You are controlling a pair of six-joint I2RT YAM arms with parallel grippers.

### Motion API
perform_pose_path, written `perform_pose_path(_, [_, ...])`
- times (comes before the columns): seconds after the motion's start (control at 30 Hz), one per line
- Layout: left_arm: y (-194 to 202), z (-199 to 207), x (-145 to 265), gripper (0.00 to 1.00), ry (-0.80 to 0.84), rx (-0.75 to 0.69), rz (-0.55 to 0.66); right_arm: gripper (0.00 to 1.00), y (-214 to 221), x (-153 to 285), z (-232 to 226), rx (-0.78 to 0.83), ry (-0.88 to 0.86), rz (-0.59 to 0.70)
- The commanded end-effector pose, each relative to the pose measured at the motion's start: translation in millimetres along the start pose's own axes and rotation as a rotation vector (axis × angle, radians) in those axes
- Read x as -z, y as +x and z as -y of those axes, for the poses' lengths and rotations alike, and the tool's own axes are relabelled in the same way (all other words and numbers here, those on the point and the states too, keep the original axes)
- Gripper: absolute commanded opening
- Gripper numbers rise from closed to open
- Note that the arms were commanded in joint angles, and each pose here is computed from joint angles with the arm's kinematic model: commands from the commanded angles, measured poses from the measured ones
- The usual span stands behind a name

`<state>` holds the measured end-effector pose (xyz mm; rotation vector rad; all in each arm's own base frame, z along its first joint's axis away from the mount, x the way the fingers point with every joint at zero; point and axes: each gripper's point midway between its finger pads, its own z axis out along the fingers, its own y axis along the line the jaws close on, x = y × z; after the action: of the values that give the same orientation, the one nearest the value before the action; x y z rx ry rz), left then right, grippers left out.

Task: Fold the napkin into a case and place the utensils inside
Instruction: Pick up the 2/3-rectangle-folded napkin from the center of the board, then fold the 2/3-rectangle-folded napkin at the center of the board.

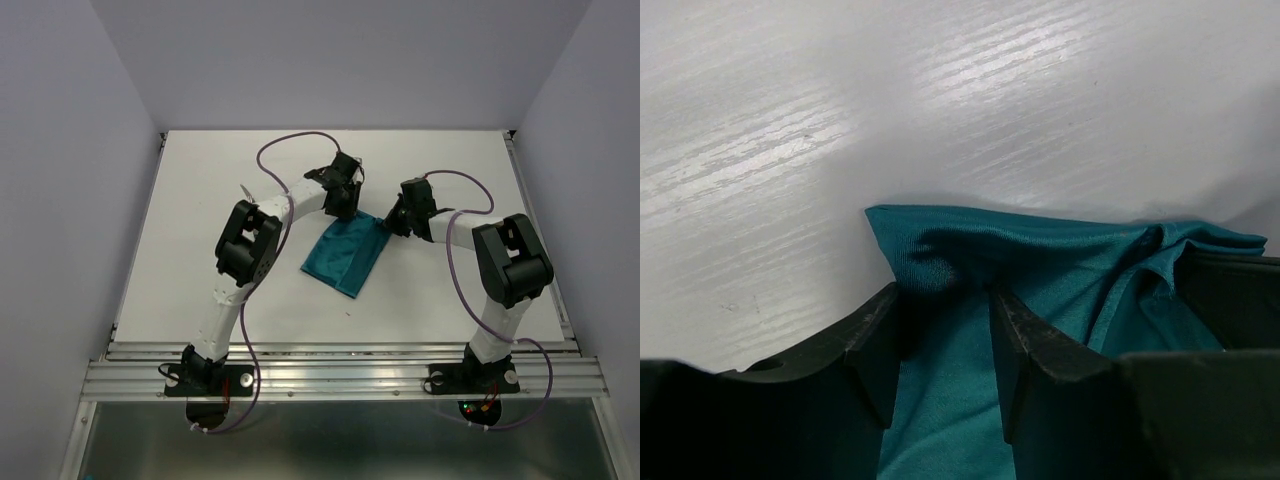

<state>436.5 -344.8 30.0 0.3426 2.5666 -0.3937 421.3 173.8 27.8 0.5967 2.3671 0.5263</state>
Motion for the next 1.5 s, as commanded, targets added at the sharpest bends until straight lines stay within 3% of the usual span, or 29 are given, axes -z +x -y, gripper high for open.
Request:
perform_pose_path(0.0, [26.4, 5.3, 1.1, 0.48, 0.026, -0.034, -0.111, 0.07, 22.2, -1.5, 26.9, 0.021, 0.092, -0.077])
perform_pose_path(0.2, [35.4, 3.6, -11.7, 0.27, 0.016, -0.04, -0.148, 0.07, 21.5, -1.3, 26.2, 0.019, 0.09, -0.075])
perform_pose_path(0.27, [34.3, 5.2, -11.4, 0.14, 0.019, -0.041, -0.146, 0.08, 21.7, -1.7, 26.8, 0.02, 0.092, -0.075])
perform_pose_path(0.3, [30.7, 5.5, -10.1, 0.02, 0.016, -0.042, -0.137, 0.07, 22.0, -1.6, 27.1, 0.02, 0.094, -0.076])
perform_pose_path(0.33, [28.5, 6.2, -8.0, 0.0, 0.013, -0.042, -0.131, 0.07, 21.6, -2.0, 26.6, 0.018, 0.093, -0.075])
perform_pose_path(0.53, [3.9, 13.0, 21.7, 0.0, 0.022, -0.02, -0.045, 0.08, 20.4, -1.6, 25.3, 0.018, 0.09, -0.073])
perform_pose_path(0.67, [-18.3, 32.9, 52.9, 0.0, 0.114, 0.012, 0.044, 0.07, 20.2, -1.2, 25.8, 0.017, 0.094, -0.072])
perform_pose_path(0.83, [-27.7, 59.0, 72.8, 0.0, 0.256, 0.021, 0.07, 0.07, 19.7, -0.2, 26.4, 0.014, 0.097, -0.068])
perform_pose_path(1.47, [-5.1, 101.3, 65.3, 0.0, 0.448, 0.072, 0.011, 0.07, 20.8, 0.4, 26.9, 0.0, 0.098, -0.069])
